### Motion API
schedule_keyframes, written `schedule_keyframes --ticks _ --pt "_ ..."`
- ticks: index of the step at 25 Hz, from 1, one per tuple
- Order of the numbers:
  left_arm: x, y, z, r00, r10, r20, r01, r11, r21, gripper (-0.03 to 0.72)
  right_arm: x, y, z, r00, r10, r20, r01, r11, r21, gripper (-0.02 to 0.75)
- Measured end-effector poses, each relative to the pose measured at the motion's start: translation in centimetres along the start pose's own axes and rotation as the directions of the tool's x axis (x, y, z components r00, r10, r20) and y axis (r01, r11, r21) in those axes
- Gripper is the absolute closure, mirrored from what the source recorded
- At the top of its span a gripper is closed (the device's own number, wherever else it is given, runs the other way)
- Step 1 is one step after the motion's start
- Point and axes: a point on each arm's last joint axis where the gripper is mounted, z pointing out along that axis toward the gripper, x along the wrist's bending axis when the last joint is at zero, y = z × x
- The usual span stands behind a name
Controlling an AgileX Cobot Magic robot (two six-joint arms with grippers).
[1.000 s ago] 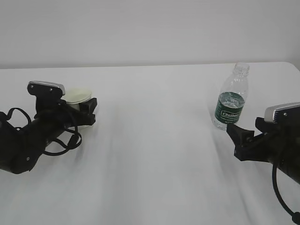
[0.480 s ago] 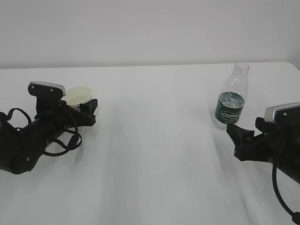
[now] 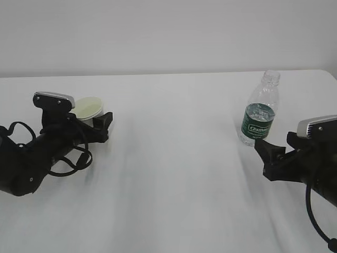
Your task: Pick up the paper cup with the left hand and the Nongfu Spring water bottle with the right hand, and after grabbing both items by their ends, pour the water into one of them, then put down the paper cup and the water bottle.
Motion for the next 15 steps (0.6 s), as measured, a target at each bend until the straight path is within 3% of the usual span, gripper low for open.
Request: schedule_keyframes --ticks 15 --pt "-0.3 -0.3 -2.9 1.000 0.002 0.012 -0.003 0.998 0.067 0.029 0.0 0.0 0.0 1.000 0.000 0.000 0.000 1.000 0.000 0.145"
